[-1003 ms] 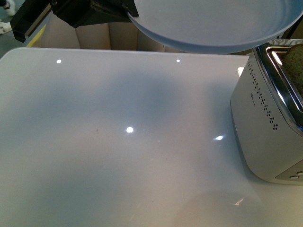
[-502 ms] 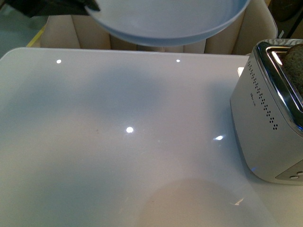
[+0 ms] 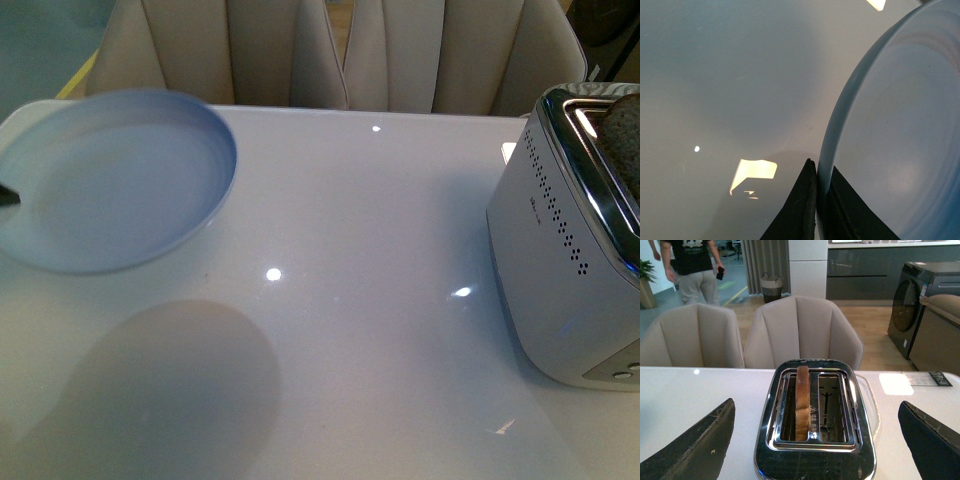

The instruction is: Left arm holds plate, right arm toasts bread

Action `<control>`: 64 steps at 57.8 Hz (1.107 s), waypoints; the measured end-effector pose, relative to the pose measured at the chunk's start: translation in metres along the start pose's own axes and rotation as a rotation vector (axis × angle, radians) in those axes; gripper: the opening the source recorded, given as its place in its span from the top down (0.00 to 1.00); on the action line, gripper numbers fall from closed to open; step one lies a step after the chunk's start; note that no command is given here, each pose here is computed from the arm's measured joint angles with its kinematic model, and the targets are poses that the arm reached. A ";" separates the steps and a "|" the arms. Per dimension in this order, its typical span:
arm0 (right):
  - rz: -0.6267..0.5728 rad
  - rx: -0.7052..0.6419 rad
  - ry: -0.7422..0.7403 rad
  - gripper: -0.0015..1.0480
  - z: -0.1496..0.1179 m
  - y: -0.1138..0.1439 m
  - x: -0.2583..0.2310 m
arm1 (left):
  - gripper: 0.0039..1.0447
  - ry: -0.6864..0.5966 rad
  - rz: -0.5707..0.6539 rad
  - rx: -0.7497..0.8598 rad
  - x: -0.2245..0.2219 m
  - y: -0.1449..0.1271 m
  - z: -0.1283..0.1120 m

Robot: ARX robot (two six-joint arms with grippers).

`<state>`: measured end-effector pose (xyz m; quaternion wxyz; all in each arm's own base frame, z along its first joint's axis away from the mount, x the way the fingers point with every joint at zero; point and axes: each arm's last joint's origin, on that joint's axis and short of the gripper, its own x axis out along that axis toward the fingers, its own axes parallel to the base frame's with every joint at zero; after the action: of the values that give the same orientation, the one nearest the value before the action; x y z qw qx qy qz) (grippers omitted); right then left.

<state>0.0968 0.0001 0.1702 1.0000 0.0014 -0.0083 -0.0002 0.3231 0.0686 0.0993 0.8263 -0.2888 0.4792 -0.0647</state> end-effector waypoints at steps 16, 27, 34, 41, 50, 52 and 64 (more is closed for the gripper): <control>0.000 0.000 0.000 0.08 0.000 0.000 0.000 | 0.97 0.081 0.003 -0.032 0.034 0.064 -0.029; 0.000 0.000 0.000 0.08 0.000 0.000 0.000 | 0.97 0.107 -0.004 -0.007 0.045 0.080 -0.037; 0.000 0.000 0.000 0.08 0.000 0.000 0.000 | 0.97 0.107 -0.001 0.003 0.050 0.091 -0.036; 0.000 0.000 0.000 0.08 0.000 0.000 0.000 | 0.97 0.112 0.023 0.009 0.052 0.103 -0.034; 0.000 0.000 0.000 0.08 0.000 0.000 0.000 | 0.97 0.108 0.041 0.015 0.052 0.116 -0.029; 0.000 0.000 0.000 0.08 0.000 0.000 0.000 | 0.97 0.107 0.045 0.015 0.052 0.119 -0.028; 0.000 0.000 0.000 0.08 0.000 0.000 0.000 | 0.97 0.107 0.068 0.056 0.055 0.133 -0.021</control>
<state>0.0968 0.0001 0.1702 1.0000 0.0014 -0.0081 -0.0002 0.3127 0.1484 -0.0220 0.8091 -0.2451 0.5301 -0.0653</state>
